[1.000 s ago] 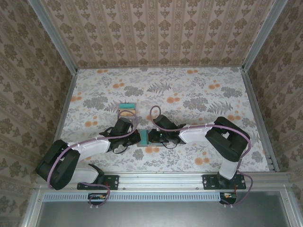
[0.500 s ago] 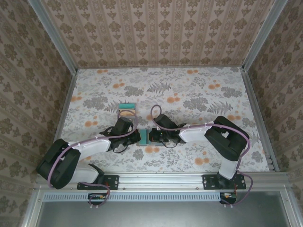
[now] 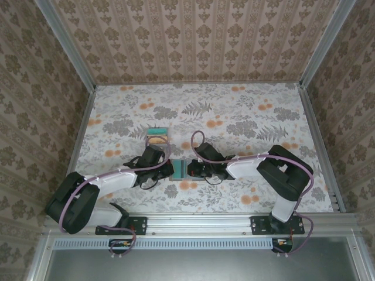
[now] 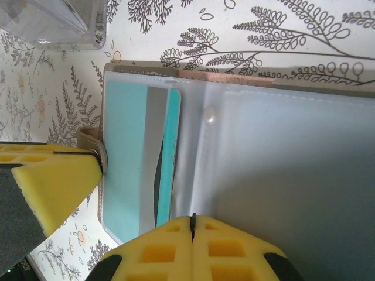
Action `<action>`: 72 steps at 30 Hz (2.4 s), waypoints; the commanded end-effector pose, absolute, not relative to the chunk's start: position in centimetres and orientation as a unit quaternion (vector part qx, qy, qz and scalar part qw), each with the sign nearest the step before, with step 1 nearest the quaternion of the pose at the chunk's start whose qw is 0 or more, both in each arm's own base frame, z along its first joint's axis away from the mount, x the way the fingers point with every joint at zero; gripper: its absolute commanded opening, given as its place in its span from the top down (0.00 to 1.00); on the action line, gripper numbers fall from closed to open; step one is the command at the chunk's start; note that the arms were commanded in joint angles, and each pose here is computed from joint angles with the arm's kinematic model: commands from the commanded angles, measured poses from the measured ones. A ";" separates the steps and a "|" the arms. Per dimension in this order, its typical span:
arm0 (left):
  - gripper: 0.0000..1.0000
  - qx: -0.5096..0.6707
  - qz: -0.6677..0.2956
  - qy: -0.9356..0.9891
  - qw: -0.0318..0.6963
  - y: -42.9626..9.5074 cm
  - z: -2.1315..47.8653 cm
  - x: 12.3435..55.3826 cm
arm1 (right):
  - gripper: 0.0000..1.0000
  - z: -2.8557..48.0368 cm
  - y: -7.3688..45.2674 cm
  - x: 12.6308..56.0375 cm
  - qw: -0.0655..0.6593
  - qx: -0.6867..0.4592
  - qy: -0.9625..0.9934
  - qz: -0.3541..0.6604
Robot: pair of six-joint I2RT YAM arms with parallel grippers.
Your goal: Take the credit cards out of the card holder
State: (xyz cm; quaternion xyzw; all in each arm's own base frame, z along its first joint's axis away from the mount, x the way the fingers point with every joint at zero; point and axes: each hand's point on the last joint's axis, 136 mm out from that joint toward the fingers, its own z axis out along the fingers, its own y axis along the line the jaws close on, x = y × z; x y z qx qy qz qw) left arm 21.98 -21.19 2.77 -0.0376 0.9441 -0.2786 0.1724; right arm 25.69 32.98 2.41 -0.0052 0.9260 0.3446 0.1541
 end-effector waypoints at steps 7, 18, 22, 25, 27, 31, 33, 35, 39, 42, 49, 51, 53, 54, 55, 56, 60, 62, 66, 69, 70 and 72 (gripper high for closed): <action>1.00 -0.043 -0.248 0.958 0.138 -20.0 1.2 20.7 | 0.84 3.6 33.9 26.1 0.160 -0.007 0.914 0.374; 1.00 -0.041 -0.254 0.956 0.138 -20.3 1.2 20.7 | 0.81 4.0 35.0 26.5 0.156 -0.013 0.911 0.382; 1.00 -0.041 -0.254 0.956 0.138 -20.3 1.3 20.7 | 0.81 3.2 34.9 26.6 0.149 -0.008 0.916 0.372; 1.00 -0.041 -0.255 0.956 0.138 -20.3 1.3 20.7 | 0.81 2.6 34.5 26.5 0.145 -0.005 0.922 0.360; 1.00 -0.041 -0.255 0.956 0.138 -20.3 1.3 20.7 | 0.81 2.3 34.2 26.5 0.146 -0.002 0.925 0.351; 1.00 -0.042 -0.254 0.956 0.138 -20.3 1.3 20.7 | 0.81 2.3 33.5 26.4 0.151 0.002 0.930 0.337; 1.00 -0.042 -0.253 0.957 0.138 -20.2 1.2 20.7 | 0.81 2.2 33.1 26.5 0.154 0.003 0.932 0.328; 1.00 -0.042 -0.253 0.957 0.138 -20.2 1.2 20.7 | 0.80 2.3 32.9 26.4 0.157 0.002 0.933 0.324; 1.00 -0.041 -0.253 0.957 0.138 -20.3 1.2 20.7 | 0.80 2.1 33.2 26.3 0.152 -0.002 0.932 0.330; 1.00 -0.041 -0.254 0.956 0.138 -20.3 1.3 20.7 | 0.80 2.0 34.1 26.2 0.142 -0.005 0.927 0.347; 1.00 -0.038 -0.257 0.956 0.138 -20.5 1.3 20.7 | 0.80 2.3 35.3 26.3 0.134 -0.011 0.917 0.375; 1.00 -0.037 -0.257 0.956 0.137 -20.6 1.3 20.7 | 0.81 2.5 35.5 26.3 0.134 -0.013 0.914 0.382; 1.00 -0.036 -0.258 0.956 0.137 -20.7 1.3 20.7 | 0.81 2.6 35.6 26.3 0.134 -0.014 0.914 0.383; 1.00 -0.035 -0.259 0.956 0.137 -20.7 1.3 20.7 | 0.81 2.6 35.6 26.3 0.133 -0.013 0.914 0.384; 1.00 -0.035 -0.259 0.955 0.137 -20.8 1.3 20.7 | 0.82 2.6 35.6 26.3 0.133 -0.014 0.913 0.385; 1.00 -0.034 -0.259 0.955 0.136 -20.8 1.3 20.7 | 0.84 2.6 35.7 26.2 0.132 -0.014 0.913 0.387; 1.00 -0.035 -0.257 0.956 0.136 -20.8 1.3 20.7 | 1.00 2.6 35.4 26.2 0.132 -0.008 0.913 0.387; 1.00 -0.036 -0.253 0.957 0.136 -20.6 1.2 20.7 | 1.00 2.5 35.0 26.2 0.133 -0.003 0.914 0.383; 1.00 -0.042 -0.245 0.959 0.137 -20.0 1.1 20.8 | 1.00 2.5 33.9 26.2 0.141 0.007 0.915 0.377; 1.00 -0.049 -0.242 0.959 0.138 -19.4 1.2 20.9 | 1.00 2.5 33.1 26.1 0.147 0.013 0.916 0.373; 1.00 -0.050 -0.242 0.959 0.140 -19.3 1.2 20.9 | 1.00 2.6 32.9 26.1 0.148 0.014 0.916 0.372; 1.00 -0.051 -0.242 0.959 0.141 -19.1 1.4 21.0 | 1.00 2.5 32.6 26.0 0.148 0.014 0.917 0.370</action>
